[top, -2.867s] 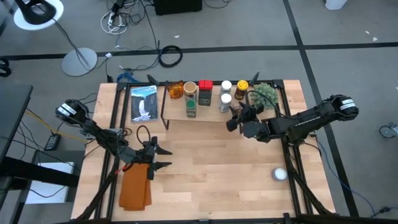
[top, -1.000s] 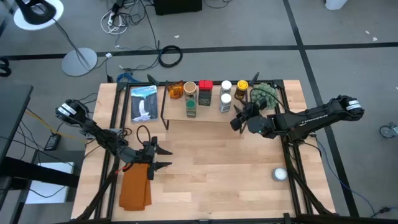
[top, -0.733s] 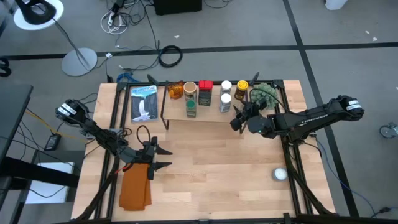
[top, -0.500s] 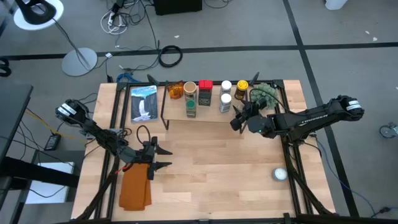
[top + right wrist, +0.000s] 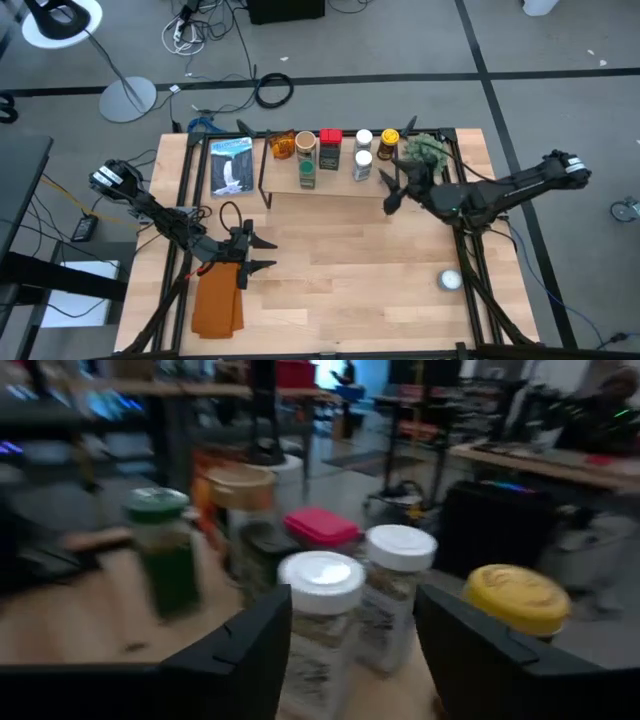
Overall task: Shelf spices
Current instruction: Return to Home Position
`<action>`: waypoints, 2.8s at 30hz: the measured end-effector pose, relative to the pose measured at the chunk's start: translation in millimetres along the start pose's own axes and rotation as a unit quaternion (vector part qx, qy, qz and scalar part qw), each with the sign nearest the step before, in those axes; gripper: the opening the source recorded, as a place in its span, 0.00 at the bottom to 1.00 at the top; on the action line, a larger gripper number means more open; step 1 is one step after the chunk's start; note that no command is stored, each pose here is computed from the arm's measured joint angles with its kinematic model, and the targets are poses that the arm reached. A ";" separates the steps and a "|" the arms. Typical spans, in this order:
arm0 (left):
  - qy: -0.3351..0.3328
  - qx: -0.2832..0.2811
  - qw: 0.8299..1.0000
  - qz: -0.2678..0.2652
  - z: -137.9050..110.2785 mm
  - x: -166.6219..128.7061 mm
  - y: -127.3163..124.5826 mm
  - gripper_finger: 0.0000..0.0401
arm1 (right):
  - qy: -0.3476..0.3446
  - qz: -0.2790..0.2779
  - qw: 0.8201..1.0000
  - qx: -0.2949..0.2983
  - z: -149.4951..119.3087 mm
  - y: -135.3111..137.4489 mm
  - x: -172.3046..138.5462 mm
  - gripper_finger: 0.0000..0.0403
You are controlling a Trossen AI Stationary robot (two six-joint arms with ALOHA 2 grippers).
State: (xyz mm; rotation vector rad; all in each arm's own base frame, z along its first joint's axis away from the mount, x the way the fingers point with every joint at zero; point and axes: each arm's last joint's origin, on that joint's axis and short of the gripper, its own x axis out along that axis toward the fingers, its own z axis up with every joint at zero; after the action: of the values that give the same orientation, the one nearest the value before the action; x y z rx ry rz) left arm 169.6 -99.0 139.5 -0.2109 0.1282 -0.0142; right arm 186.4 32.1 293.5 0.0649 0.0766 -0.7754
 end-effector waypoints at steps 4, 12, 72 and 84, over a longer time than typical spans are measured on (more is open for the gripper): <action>0.000 0.000 1.000 0.000 0.0 0.0 0.0 0.55 | 0.026 0.061 0.998 0.021 -7.2 7.8 -15.1 0.32; 0.000 0.001 1.000 0.000 0.0 0.0 0.0 0.55 | 0.126 0.262 0.956 -0.031 -34.0 38.3 -40.3 0.06; -0.055 0.043 0.989 -0.128 44.3 -32.4 140.7 0.55 | 0.112 0.400 0.909 -0.026 -114.1 -73.0 -75.0 0.11; -0.111 0.006 0.976 -0.186 62.6 -41.6 123.2 0.55 | 0.093 0.405 0.909 -0.024 -111.9 -79.1 -75.8 0.11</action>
State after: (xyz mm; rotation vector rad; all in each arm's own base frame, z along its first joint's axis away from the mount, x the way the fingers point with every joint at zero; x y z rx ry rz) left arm 136.4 35.7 179.6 -0.2209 -0.1363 -0.3627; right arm 71.9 38.3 186.8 0.1135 0.2342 0.0704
